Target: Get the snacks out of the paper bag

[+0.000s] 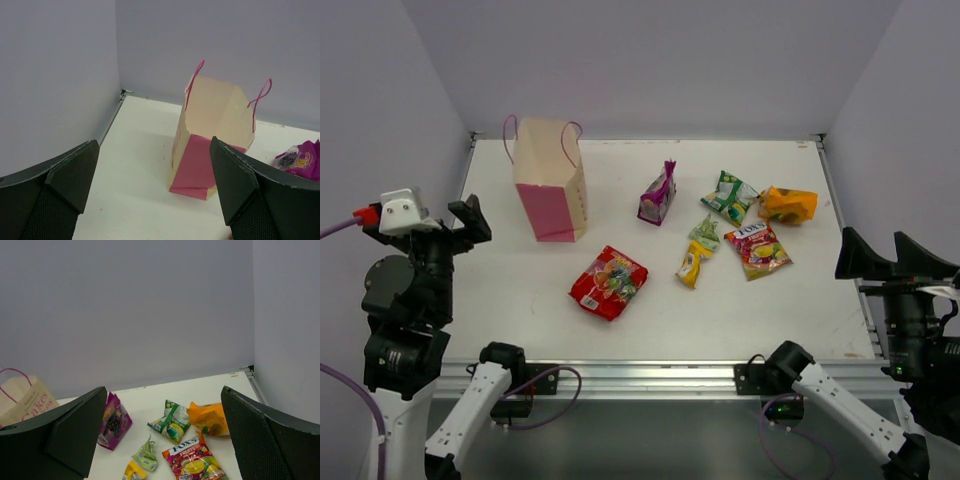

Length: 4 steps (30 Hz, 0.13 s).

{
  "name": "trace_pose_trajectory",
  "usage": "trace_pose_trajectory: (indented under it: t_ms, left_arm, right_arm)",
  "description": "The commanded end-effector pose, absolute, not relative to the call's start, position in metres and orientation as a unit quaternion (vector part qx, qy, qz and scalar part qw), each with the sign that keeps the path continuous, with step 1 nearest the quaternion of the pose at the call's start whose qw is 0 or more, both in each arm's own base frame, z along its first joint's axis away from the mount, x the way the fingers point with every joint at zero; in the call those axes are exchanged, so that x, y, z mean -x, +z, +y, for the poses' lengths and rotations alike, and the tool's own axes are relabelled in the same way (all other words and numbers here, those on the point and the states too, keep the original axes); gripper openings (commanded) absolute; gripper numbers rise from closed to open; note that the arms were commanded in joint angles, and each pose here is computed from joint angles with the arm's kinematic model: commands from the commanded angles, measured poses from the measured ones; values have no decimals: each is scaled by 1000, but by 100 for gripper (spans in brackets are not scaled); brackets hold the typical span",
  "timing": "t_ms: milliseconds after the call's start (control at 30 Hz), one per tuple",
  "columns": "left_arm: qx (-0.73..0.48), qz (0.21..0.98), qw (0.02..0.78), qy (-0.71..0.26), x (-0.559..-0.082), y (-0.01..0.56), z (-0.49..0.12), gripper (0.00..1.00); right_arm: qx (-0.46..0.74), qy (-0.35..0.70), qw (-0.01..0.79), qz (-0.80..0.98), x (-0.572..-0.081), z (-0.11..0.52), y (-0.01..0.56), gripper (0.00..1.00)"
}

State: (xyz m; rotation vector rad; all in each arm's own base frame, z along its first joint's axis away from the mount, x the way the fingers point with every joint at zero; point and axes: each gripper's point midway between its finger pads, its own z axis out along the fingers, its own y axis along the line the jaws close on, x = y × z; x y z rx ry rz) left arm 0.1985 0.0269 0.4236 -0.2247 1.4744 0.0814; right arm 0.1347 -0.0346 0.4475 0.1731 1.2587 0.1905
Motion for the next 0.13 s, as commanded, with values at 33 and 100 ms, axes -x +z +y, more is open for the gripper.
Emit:
trace_pose_trajectory:
  t_ms: [33, 100]
  left_arm:
    - [89, 673, 734, 25, -205, 422, 19, 100]
    - [84, 676, 732, 23, -207, 420, 17, 100]
  right_arm:
    - [-71, 91, 796, 594, -140, -26, 449, 99]
    - [-71, 93, 795, 595, -141, -25, 450, 99]
